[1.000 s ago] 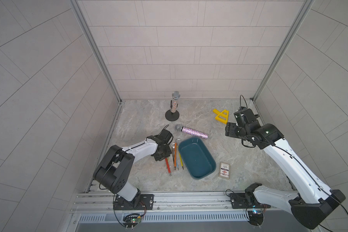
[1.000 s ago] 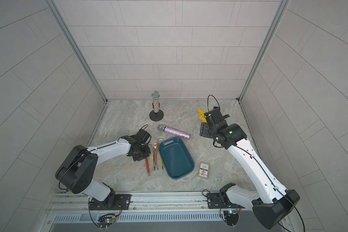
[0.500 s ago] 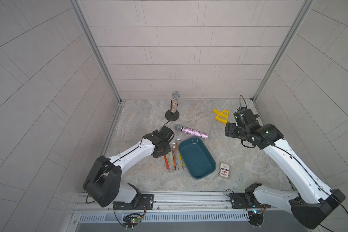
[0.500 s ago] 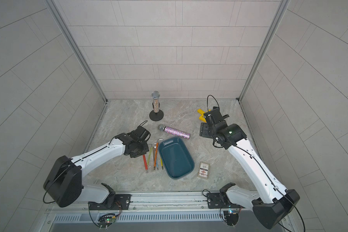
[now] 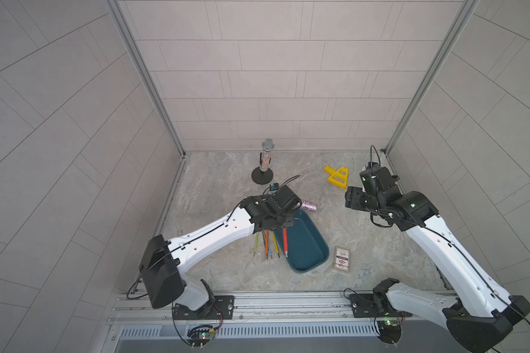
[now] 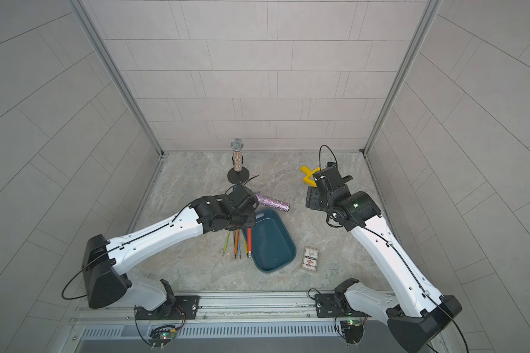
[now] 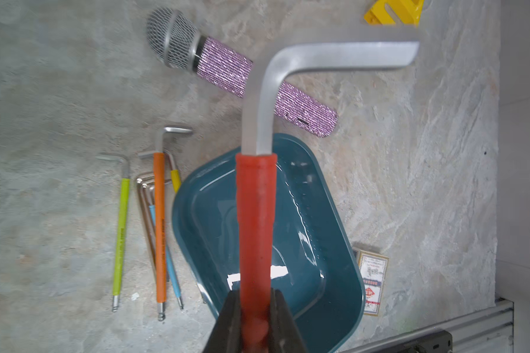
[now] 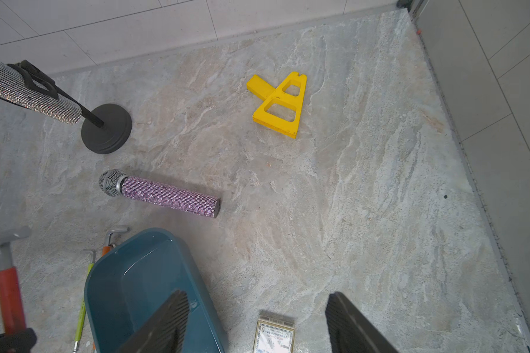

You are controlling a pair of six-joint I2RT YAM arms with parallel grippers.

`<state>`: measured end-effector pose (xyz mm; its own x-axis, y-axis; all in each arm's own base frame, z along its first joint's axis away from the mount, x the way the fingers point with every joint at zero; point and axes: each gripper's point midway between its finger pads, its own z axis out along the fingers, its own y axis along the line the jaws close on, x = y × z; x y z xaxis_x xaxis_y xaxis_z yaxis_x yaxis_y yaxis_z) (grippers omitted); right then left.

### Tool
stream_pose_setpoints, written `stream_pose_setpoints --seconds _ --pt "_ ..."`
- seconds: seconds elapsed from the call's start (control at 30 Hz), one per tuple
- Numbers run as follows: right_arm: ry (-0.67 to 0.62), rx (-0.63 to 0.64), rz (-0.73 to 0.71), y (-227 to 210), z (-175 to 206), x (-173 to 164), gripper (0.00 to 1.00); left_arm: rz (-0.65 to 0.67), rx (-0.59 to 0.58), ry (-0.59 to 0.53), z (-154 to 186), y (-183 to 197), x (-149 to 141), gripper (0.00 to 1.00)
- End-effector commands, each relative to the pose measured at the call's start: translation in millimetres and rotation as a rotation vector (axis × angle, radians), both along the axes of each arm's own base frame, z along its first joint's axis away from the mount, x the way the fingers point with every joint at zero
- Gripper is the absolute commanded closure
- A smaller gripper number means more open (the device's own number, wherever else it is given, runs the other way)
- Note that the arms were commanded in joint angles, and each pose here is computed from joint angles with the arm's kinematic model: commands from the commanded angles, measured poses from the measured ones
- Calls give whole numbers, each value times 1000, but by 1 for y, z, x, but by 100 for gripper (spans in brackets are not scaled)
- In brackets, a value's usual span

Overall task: Put the hex key on the desktop into the storage box
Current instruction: Place the Allen key in the storage box.

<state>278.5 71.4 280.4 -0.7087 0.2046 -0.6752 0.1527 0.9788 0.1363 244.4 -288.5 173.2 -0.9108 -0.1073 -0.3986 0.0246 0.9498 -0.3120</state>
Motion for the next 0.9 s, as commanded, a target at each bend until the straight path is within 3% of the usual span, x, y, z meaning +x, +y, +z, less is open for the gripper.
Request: stream_pose_setpoints --seconds 0.0,0.4,0.87 --pt "-22 -16 -7 -5 9 -5 24 0 -53 9 0 -27 0 100" --pt "-19 -22 -6 -7 6 -8 24 33 -29 93 -57 -55 3 100" --pt "-1 -25 -3 -6 -1 -8 24 42 54 149 -99 -52 3 100"
